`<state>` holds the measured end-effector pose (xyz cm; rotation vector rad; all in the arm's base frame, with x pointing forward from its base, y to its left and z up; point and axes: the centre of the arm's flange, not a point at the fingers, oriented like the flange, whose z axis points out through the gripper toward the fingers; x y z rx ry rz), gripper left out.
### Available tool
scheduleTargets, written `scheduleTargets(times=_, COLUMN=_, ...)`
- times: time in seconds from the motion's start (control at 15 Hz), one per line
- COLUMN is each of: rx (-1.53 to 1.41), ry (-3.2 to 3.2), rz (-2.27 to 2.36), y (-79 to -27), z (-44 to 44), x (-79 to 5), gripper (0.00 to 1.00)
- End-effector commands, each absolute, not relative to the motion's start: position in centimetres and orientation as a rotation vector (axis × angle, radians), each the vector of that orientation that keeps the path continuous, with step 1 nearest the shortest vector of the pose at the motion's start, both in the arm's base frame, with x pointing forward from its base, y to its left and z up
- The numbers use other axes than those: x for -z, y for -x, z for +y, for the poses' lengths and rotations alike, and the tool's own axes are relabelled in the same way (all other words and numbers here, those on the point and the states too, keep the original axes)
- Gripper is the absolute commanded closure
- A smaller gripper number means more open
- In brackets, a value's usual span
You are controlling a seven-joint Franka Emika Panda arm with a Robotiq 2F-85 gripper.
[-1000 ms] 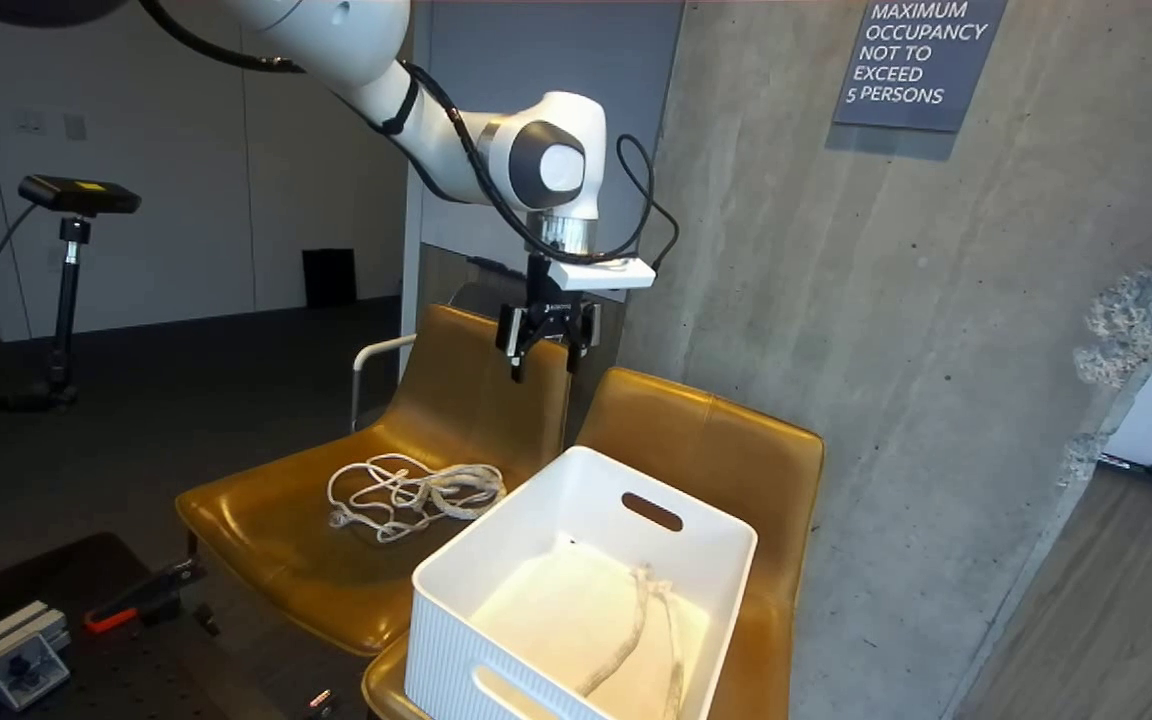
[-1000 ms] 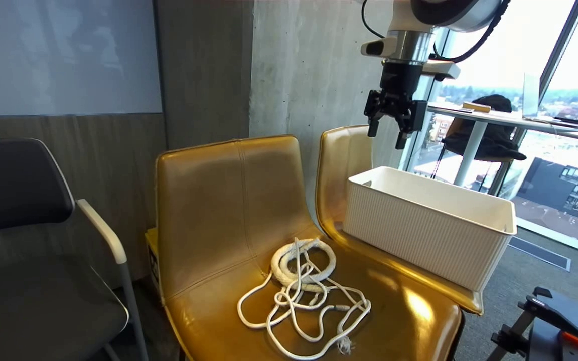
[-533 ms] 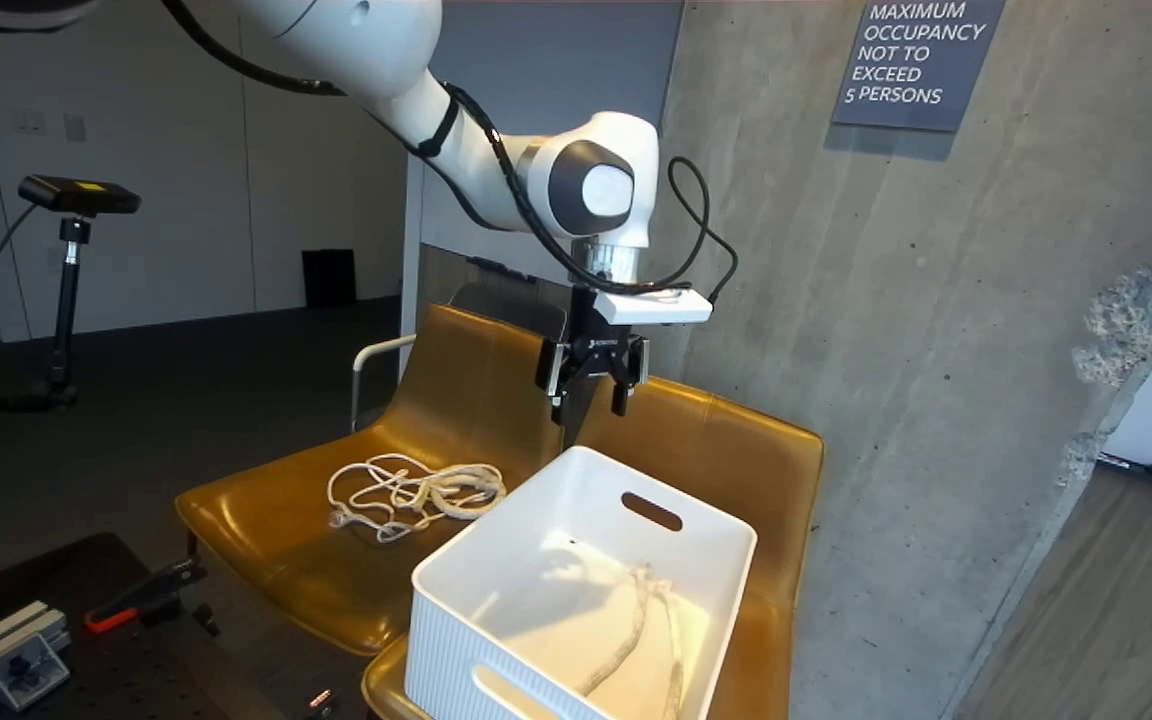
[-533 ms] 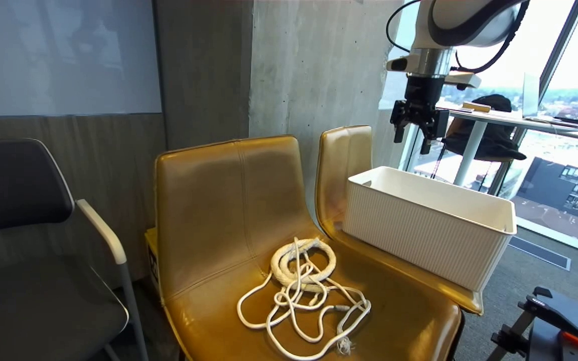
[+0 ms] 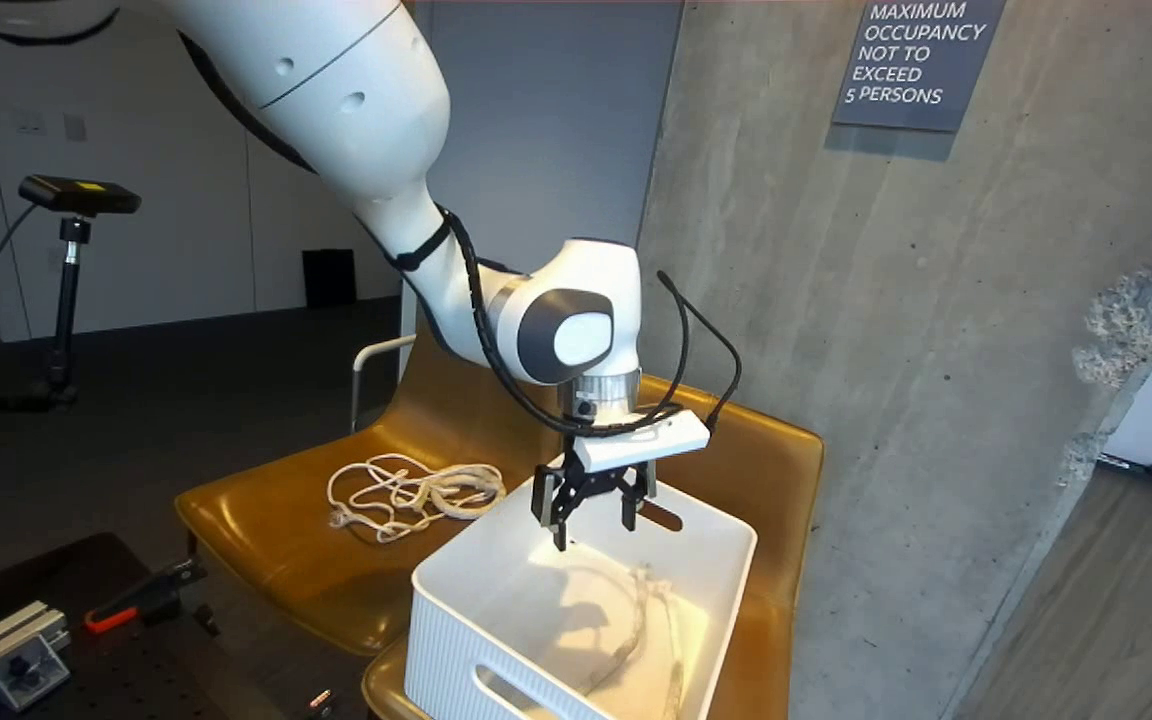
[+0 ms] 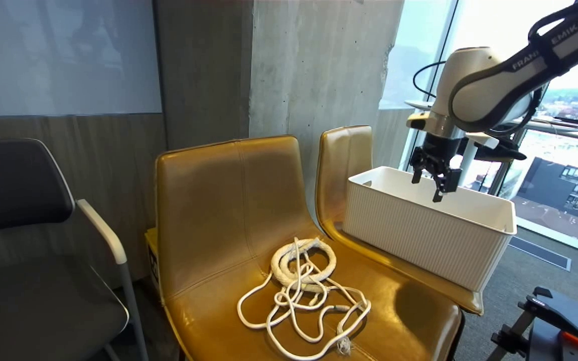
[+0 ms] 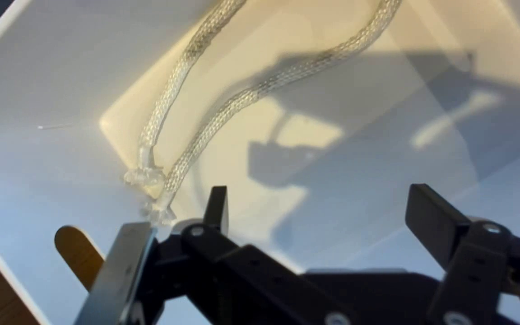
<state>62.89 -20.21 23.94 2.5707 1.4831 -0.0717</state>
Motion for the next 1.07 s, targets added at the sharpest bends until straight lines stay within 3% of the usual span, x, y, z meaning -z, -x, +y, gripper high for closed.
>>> scheduleTargets(times=0.0, rx=0.042, ry=-2.583, rz=1.346, y=-58.5, z=-22.4, x=-20.3, gripper=0.00)
scheduleTargets(times=0.2, rx=0.011, ry=-2.637, rz=1.235, y=-57.5, z=-24.6, x=-19.0, gripper=0.00)
scheduleTargets(times=1.0, rx=0.044, ry=-2.884, rz=0.923, y=-61.8, z=-25.8, x=-12.5, gripper=0.00)
